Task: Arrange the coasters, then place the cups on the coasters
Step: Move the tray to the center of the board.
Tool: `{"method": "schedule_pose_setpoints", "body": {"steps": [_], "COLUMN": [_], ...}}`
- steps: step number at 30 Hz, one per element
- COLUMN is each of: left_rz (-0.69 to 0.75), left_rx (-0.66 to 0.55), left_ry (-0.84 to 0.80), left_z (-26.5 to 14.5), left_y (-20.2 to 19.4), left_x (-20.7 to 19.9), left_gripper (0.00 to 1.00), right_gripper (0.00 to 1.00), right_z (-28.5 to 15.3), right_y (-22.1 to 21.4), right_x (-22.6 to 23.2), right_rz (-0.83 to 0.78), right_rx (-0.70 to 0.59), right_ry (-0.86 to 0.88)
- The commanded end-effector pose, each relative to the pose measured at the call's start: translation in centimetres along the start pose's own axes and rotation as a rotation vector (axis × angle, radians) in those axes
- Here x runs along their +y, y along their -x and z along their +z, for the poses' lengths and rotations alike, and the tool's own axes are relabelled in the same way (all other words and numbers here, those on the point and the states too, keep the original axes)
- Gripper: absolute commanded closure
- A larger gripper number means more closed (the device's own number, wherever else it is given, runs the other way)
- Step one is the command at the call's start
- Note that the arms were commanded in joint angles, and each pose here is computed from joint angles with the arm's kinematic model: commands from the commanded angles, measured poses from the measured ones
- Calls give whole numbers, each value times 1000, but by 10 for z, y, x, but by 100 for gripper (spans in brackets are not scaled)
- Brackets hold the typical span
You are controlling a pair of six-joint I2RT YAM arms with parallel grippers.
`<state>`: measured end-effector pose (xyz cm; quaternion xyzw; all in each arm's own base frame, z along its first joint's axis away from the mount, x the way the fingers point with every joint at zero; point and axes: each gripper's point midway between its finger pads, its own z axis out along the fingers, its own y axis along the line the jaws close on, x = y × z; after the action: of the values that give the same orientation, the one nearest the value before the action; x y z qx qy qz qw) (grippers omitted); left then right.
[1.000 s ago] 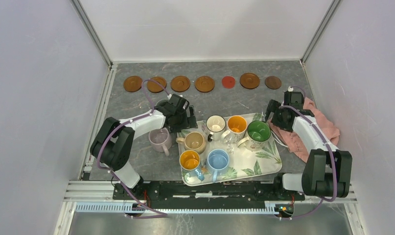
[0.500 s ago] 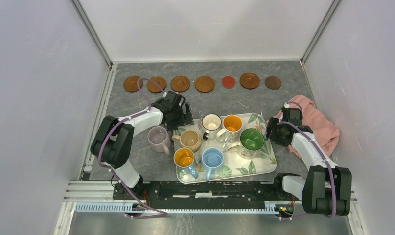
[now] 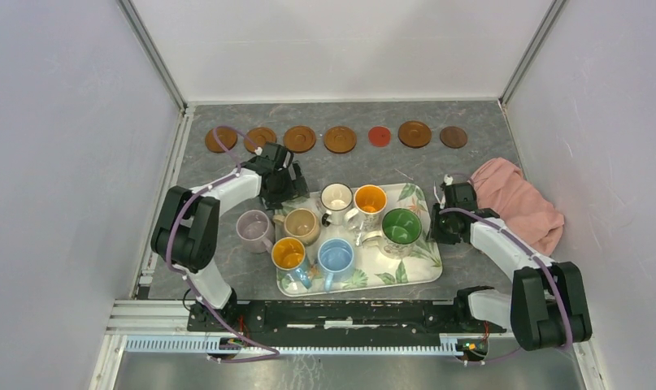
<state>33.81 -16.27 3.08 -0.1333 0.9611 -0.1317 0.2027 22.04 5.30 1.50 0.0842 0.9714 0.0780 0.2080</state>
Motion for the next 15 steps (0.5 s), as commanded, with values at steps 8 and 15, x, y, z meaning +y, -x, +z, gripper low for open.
{"method": "schedule_pose_setpoints", "body": {"steps": [8, 15], "left_rz": [-1, 0], "left_rx": [61, 53], "left_ry": [221, 191], "left_z": [20, 29], "left_y": [10, 33], "left_x": [70, 58], "left_gripper": [0, 0], "right_gripper": [73, 56], "right_z": [-2, -11], "right_y": [-18, -18], "right_x": [93, 92], "right_rz": [-154, -228], "right_rx": [77, 86], "right_ry": [206, 169]}}
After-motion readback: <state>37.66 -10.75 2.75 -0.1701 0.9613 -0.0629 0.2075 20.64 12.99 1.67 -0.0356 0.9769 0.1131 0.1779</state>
